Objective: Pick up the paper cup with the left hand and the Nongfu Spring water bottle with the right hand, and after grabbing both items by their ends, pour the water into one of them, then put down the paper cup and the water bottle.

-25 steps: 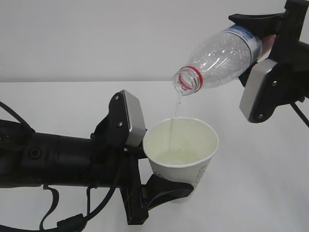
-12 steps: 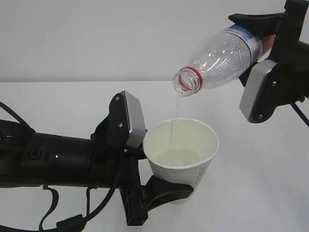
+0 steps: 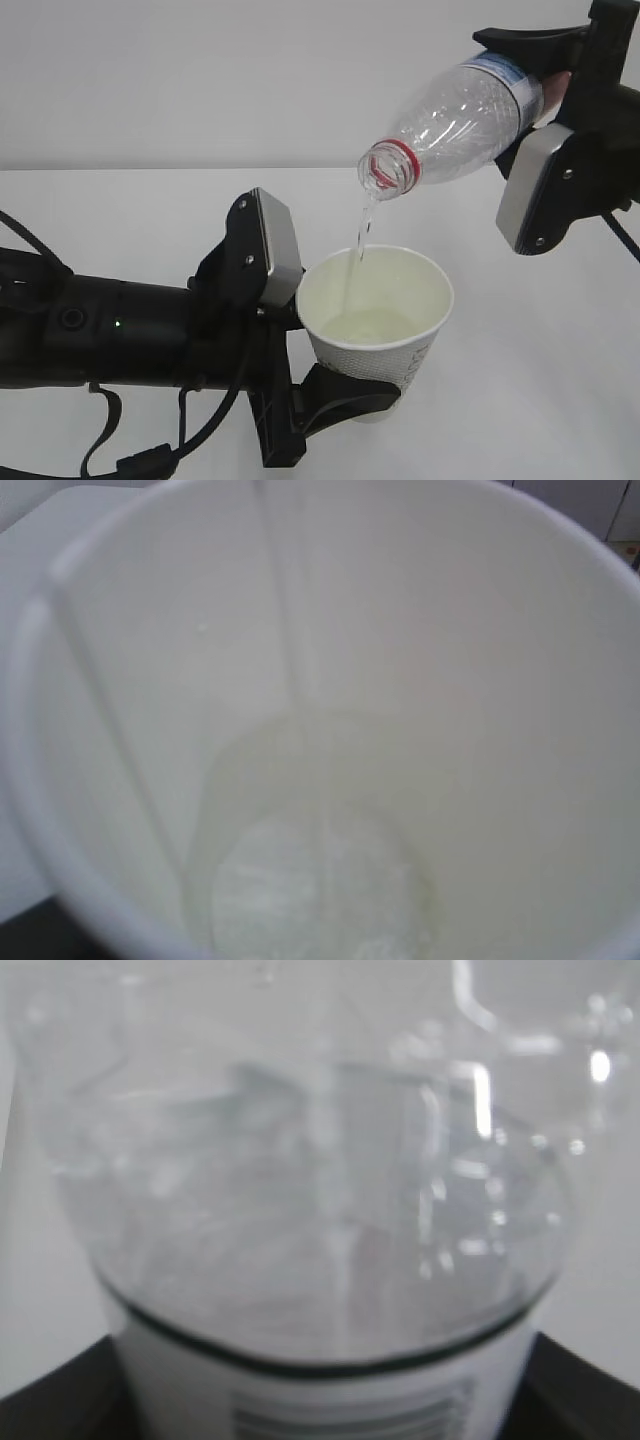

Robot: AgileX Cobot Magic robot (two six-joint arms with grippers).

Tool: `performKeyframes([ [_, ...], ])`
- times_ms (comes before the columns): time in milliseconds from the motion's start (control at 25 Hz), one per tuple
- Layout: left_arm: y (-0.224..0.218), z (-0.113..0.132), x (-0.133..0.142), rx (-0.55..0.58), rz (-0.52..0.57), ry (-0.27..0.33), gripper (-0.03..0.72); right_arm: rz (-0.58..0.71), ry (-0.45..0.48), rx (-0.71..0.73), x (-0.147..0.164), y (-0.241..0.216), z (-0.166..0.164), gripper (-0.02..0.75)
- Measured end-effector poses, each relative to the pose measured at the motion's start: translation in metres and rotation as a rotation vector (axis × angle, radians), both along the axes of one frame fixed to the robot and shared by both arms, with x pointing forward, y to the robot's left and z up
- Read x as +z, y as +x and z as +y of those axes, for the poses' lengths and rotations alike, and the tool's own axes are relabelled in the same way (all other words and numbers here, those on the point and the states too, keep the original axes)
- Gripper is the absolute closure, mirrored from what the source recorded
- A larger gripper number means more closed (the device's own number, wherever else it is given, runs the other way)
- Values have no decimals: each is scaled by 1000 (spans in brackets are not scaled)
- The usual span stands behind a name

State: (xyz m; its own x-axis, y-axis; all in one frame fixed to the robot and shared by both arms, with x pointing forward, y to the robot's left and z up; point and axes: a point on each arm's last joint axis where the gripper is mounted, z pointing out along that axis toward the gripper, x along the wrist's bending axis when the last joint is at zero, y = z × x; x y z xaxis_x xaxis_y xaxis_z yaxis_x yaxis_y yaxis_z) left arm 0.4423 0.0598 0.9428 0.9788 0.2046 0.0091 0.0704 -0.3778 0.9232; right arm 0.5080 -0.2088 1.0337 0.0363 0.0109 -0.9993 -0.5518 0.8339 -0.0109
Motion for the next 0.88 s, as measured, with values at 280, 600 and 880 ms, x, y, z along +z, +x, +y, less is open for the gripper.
performKeyframes([
  [280, 0, 0, 0, 0, 0, 0, 146, -1, -1, 0, 0, 0, 0, 225],
  [600, 0, 0, 0, 0, 0, 0, 146, -1, -1, 0, 0, 0, 0, 225],
  [880, 0, 0, 0, 0, 0, 0, 146, -1, -2, 0, 0, 0, 0, 225],
])
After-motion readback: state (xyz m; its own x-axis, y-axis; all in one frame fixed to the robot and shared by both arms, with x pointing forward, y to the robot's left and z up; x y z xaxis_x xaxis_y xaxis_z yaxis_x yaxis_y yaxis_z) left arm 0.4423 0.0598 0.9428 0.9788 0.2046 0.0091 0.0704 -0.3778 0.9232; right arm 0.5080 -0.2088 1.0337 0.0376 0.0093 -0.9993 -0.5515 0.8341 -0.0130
